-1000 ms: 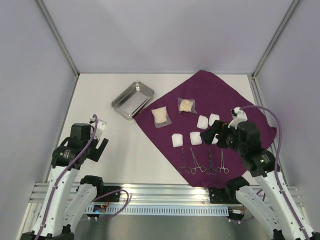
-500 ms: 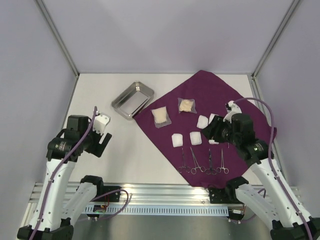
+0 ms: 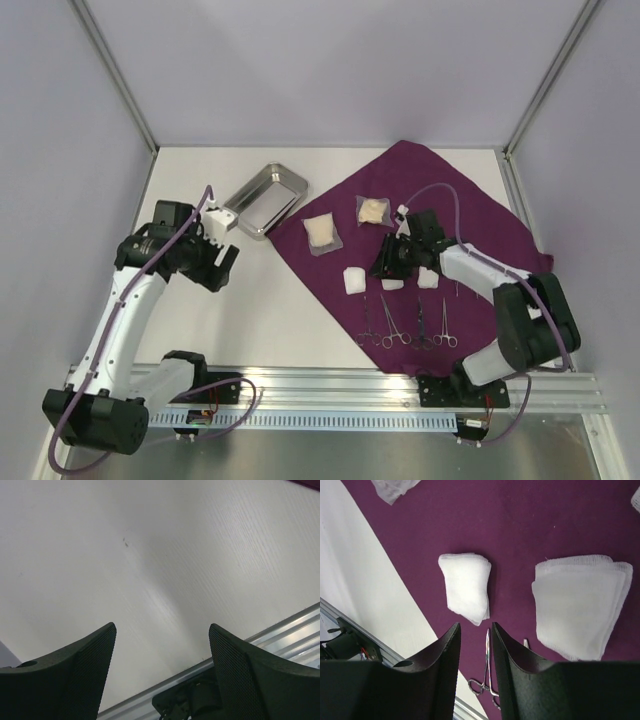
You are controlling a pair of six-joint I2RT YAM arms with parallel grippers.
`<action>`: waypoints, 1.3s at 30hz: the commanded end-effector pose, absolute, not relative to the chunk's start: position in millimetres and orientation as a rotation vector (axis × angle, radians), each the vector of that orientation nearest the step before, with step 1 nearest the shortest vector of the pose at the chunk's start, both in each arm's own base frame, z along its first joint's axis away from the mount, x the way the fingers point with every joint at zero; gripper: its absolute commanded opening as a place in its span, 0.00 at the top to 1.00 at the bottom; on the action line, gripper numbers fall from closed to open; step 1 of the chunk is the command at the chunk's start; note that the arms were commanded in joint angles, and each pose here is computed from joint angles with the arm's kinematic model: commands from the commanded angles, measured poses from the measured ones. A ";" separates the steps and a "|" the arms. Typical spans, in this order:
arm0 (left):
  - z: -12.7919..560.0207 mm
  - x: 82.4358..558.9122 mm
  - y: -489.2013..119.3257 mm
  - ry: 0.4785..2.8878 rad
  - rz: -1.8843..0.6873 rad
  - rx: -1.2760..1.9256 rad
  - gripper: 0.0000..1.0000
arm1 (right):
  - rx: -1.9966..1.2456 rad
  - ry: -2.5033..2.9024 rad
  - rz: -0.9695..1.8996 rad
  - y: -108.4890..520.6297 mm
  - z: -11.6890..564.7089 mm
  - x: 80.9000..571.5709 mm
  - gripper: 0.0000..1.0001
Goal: Prepare the surgical pack
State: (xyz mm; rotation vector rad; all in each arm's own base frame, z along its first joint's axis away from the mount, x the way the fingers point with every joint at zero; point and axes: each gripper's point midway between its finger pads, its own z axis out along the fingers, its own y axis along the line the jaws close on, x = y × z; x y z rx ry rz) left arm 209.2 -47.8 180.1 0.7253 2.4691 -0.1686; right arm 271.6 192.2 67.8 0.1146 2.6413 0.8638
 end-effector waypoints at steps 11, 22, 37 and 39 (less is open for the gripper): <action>150.3 254.3 -126.0 2.471 -0.603 0.957 0.24 | 0.108 2.656 0.963 215.3 30.9 298.1 0.61; 147.2 255.9 -139.0 2.445 -0.653 0.988 0.25 | 0.037 2.673 1.049 240.2 25.4 287.8 0.60; 142.1 249.4 -145.6 2.436 -0.640 1.058 0.25 | -0.097 2.477 1.048 230.6 108.3 289.0 1.00; 143.6 248.4 -153.7 2.425 -0.651 1.092 0.25 | -0.130 2.488 0.976 212.4 110.1 285.4 1.00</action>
